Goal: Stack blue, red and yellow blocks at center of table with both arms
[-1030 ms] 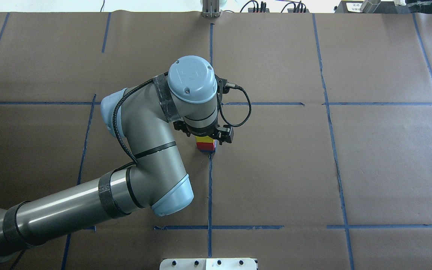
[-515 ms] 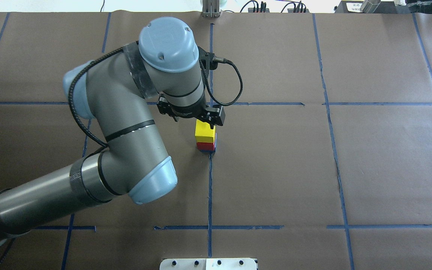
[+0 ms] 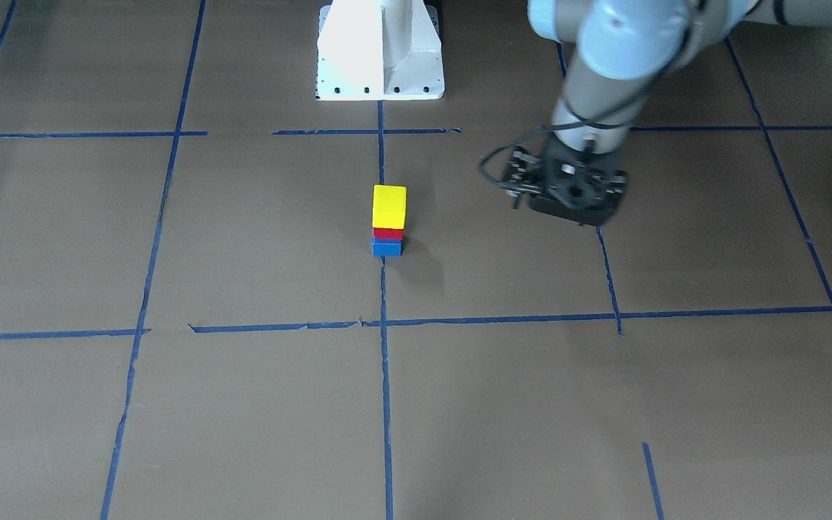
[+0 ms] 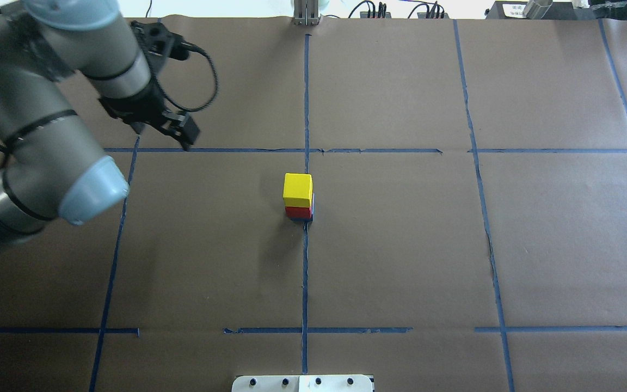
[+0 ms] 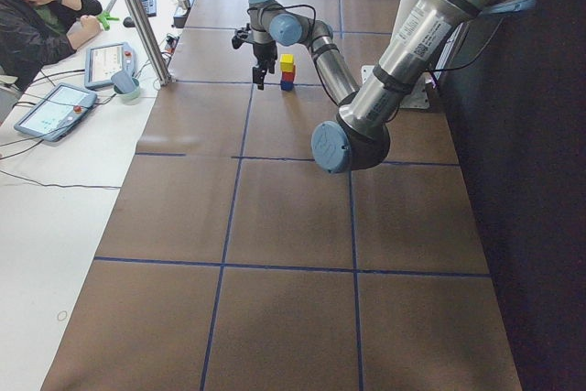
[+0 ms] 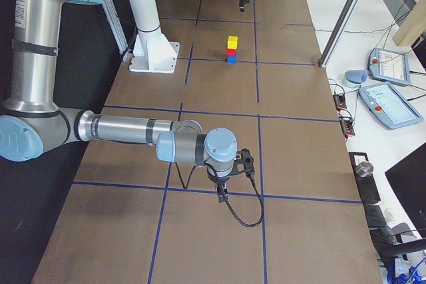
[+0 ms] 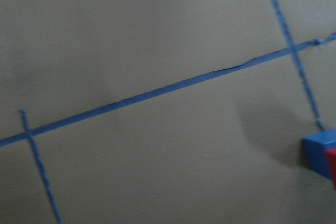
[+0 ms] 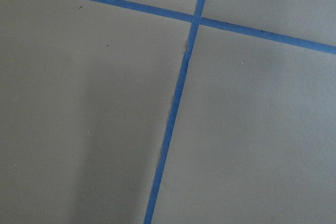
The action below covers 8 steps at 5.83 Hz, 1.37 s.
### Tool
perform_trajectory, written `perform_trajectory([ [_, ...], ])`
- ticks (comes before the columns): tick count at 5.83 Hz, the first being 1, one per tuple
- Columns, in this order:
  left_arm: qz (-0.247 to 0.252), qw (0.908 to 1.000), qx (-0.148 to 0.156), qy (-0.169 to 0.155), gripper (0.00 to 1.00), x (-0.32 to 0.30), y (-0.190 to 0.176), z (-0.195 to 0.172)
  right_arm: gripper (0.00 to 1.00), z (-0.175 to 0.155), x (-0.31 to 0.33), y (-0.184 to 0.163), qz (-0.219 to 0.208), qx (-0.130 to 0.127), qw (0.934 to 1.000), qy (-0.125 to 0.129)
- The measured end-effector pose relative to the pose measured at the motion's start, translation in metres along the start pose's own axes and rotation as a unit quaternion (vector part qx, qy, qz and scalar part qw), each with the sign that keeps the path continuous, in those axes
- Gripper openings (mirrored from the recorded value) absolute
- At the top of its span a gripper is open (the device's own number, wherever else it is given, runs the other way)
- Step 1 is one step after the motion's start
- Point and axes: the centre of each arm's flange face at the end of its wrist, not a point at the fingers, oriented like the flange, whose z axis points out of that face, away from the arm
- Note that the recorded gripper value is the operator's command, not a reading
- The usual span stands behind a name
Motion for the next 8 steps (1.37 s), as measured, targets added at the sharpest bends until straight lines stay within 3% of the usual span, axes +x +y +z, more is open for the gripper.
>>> perform_trajectory([
  [1, 0.018, 0.9996, -0.020, 0.009, 1.00, -0.129, 0.029, -0.005, 1.00, -0.002, -0.001, -0.002, 0.018, 0.002, 0.9998, 0.001],
  [2, 0.004, 0.9993, -0.032, 0.016, 1.00, -0.240, 0.075, -0.006, 1.00, -0.003, -0.002, -0.004, 0.023, 0.003, 0.9997, 0.002],
  [4, -0.063, 0.9968, -0.045, 0.019, 1.00, -0.397, 0.179, 0.003, 1.00, -0.002, -0.001, -0.004, 0.024, 0.003, 0.9997, 0.002],
  [6, -0.109, 0.9917, -0.060, 0.033, 1.00, -0.439, 0.249, 0.023, 1.00, -0.001, -0.001, -0.003, 0.026, 0.002, 0.9997, 0.002],
  [8, -0.115, 0.9912, -0.058, 0.032, 1.00, -0.445, 0.260, 0.023, 1.00, -0.003, 0.000, -0.005, 0.026, 0.002, 0.9996, 0.008],
])
